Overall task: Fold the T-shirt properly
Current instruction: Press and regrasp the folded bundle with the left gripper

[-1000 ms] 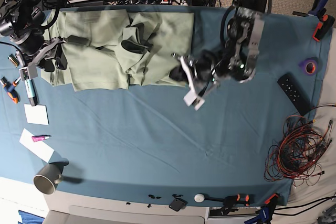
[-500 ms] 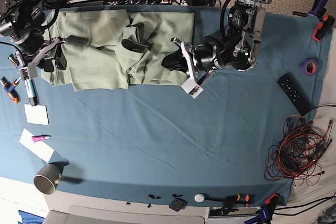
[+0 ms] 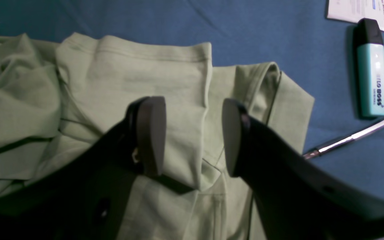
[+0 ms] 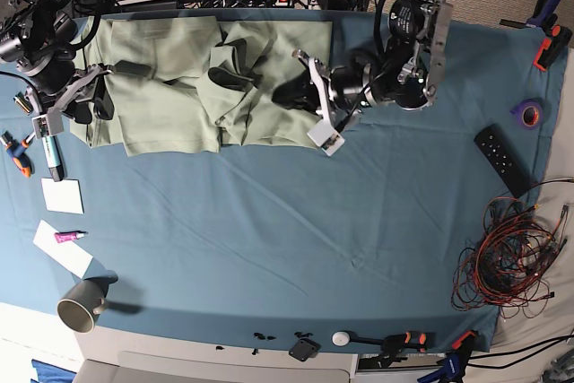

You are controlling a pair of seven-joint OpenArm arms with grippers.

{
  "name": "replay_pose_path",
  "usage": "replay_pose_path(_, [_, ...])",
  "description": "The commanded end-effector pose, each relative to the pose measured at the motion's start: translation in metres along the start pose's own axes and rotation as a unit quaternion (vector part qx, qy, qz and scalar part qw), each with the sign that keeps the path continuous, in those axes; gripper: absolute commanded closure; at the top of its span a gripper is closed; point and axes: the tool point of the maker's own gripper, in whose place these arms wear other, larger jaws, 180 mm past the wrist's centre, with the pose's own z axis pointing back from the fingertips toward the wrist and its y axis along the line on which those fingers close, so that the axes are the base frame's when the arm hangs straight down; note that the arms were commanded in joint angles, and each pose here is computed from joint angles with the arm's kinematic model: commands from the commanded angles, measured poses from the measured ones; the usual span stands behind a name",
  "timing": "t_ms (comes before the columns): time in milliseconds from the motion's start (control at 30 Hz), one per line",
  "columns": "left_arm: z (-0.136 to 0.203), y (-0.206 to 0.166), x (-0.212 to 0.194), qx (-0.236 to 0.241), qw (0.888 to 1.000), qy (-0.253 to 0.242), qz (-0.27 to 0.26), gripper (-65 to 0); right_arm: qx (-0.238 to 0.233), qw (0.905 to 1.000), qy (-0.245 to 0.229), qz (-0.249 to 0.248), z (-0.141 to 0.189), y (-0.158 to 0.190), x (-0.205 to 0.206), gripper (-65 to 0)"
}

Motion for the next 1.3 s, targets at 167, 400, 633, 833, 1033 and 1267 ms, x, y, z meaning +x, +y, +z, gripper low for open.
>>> replay_pose_path(167, [-0.005, 0.007, 0.011, 0.020, 0.999, -0.025, 0.014, 0.0, -0.004, 0.9997, -0.023, 0.010, 0.004, -0.003, 0.013, -27.6])
replay_pose_path(400, [-0.021, -0.021, 0.022, -0.031, 0.998, -0.047, 0.042, 0.0, -0.004, 0.9997, -0.023, 0.010, 0.004, -0.003, 0.013, -27.6])
replay_pose_path(633, [-0.038, -0.039, 0.014, -0.040, 0.999, -0.019, 0.005, 0.0, -0.006, 0.9997, -0.023, 0.010, 0.004, -0.004, 0.014, -27.6])
replay_pose_path(833, [-0.054, -0.051, 0.001, -0.024, 0.998, 0.017, -0.048, 0.0, -0.006, 0.9997, -0.023, 0.010, 0.004, -0.004, 0.013, -27.6])
replay_pose_path(1033, [-0.059, -0.062, 0.007, -0.036, 0.998, 0.008, -0.052, 0.0, -0.006, 0.9997, -0.023, 0.010, 0.004, -0.004, 0.014, -27.6])
replay_pose_path(1267, [-0.070, -0.071, 0.033, -0.032, 0.996, -0.032, -0.072, 0.0, 0.001, 0.9995, -0.031, -0.004, 0.001, 0.003, 0.011, -27.6])
